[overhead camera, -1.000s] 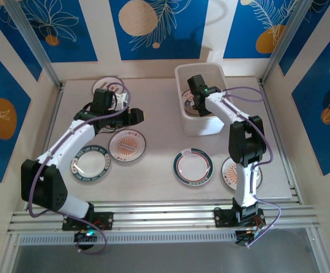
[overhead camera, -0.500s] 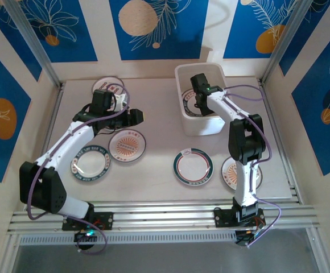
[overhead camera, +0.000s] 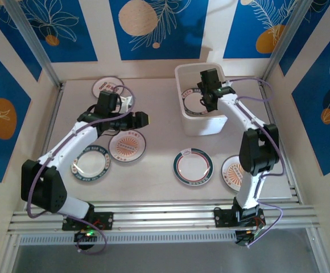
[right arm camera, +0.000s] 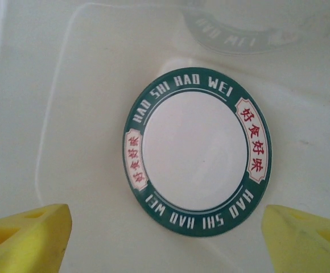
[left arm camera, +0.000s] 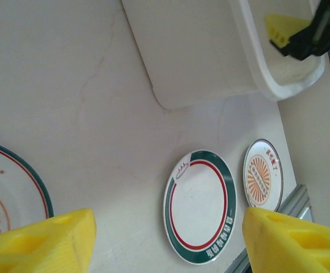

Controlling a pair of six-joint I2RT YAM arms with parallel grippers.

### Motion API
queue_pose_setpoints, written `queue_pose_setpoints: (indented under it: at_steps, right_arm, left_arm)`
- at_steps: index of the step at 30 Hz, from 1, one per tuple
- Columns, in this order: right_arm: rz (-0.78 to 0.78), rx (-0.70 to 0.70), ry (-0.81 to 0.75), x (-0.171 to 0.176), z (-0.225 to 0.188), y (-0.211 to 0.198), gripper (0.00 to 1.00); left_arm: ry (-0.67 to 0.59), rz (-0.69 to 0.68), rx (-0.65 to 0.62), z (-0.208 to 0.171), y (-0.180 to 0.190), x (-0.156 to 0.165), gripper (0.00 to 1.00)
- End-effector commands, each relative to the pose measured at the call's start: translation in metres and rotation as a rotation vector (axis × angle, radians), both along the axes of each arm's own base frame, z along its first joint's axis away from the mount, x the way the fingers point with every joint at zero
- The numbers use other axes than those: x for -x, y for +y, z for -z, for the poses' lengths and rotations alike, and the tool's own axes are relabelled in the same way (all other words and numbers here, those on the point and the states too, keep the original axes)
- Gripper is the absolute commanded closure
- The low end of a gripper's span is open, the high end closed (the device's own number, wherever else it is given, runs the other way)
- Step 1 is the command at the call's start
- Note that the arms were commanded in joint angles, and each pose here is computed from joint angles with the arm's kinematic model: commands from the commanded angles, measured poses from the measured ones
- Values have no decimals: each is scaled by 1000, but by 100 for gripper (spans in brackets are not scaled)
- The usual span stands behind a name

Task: Place the plates into the plastic bin on the countertop

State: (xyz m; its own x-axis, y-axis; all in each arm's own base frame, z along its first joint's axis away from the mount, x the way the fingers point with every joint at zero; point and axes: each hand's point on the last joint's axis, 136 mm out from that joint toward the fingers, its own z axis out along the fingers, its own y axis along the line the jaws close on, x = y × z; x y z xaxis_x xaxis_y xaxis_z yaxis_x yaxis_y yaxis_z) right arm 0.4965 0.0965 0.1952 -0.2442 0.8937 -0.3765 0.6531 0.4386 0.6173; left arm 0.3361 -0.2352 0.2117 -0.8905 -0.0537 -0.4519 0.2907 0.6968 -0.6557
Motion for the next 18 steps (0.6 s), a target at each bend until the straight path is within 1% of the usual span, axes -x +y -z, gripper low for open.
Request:
queue_pose_setpoints:
  at_steps: [1, 4, 8, 10, 12, 14, 18]
  right_arm:
    - [-114, 61, -110, 11, -46, 5, 13]
    - [-199, 103, -159, 31, -68, 5, 15]
    - [-325, 159, -239, 73, -90, 6, 21]
    - [-384, 188, -247, 98, -92, 4, 28]
    - [-440, 215, -237, 126, -88, 2, 38]
    - [-503, 228, -223, 152, -81, 2, 46]
    - [-566, 211, -195, 205, -60, -1, 56]
  left_arm:
    - [66, 52, 13, 12, -17, 13, 31]
    - [108, 86, 12, 23, -32, 22, 31]
    - [170, 111, 26, 43, -51, 35, 32]
    - [203, 115, 34, 55, -58, 41, 33]
    - [230, 137, 28, 65, -66, 50, 34]
    - [249, 163, 10, 75, -74, 59, 35]
    - [314, 184, -29, 101, -87, 75, 37]
